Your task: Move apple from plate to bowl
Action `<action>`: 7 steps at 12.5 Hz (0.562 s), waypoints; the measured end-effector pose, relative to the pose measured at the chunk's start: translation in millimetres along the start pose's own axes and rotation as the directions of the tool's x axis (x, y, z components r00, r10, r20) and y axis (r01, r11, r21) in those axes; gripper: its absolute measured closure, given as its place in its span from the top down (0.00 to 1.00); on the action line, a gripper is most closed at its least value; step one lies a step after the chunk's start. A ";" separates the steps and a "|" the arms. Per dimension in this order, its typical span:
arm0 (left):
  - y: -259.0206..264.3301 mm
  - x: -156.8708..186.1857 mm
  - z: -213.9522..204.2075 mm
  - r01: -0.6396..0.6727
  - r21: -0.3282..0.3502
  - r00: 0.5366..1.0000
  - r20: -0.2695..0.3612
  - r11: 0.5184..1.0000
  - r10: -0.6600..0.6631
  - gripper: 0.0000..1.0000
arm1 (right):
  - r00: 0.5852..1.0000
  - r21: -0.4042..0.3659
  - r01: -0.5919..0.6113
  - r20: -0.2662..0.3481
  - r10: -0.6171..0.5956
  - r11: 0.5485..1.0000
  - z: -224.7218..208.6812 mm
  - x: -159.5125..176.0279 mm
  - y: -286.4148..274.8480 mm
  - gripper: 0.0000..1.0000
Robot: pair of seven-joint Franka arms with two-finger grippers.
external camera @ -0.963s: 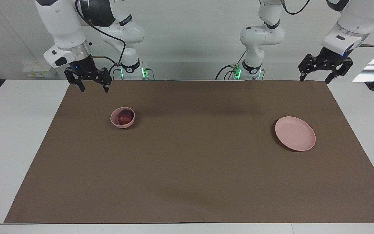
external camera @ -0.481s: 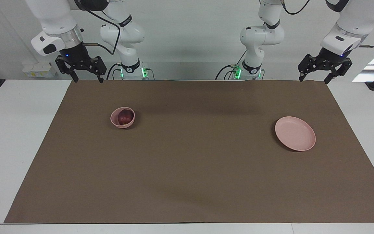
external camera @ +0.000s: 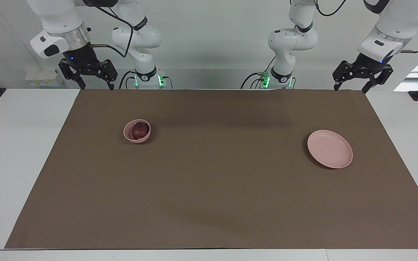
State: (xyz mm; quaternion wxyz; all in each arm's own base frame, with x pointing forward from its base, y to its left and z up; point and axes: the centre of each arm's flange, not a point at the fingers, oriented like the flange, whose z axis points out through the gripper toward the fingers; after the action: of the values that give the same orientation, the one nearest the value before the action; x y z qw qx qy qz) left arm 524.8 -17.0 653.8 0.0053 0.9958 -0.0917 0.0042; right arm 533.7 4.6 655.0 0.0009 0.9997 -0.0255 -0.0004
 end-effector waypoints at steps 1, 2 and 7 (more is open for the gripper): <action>0.0 -0.1 0.3 0.000 0.000 1.000 0.001 1.000 0.000 1.00 | 1.000 0.000 0.001 0.000 -0.001 1.000 0.0 0.0 -0.6 1.00; 0.0 -0.2 0.5 0.000 0.000 1.000 0.001 1.000 0.000 1.00 | 1.000 0.000 0.002 0.000 -0.002 1.000 0.0 0.0 -0.8 1.00; 1.2 -0.3 0.3 -0.002 0.000 1.000 0.000 1.000 0.002 1.00 | 1.000 0.000 0.002 0.000 -0.002 1.000 0.0 -0.1 -0.9 1.00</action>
State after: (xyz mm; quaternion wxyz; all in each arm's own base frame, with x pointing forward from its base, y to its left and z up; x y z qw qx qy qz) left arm 524.3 -18.1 653.5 0.0052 0.9957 -0.0928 0.0040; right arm 533.7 5.4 655.0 0.0006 0.9997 -0.0247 -0.0005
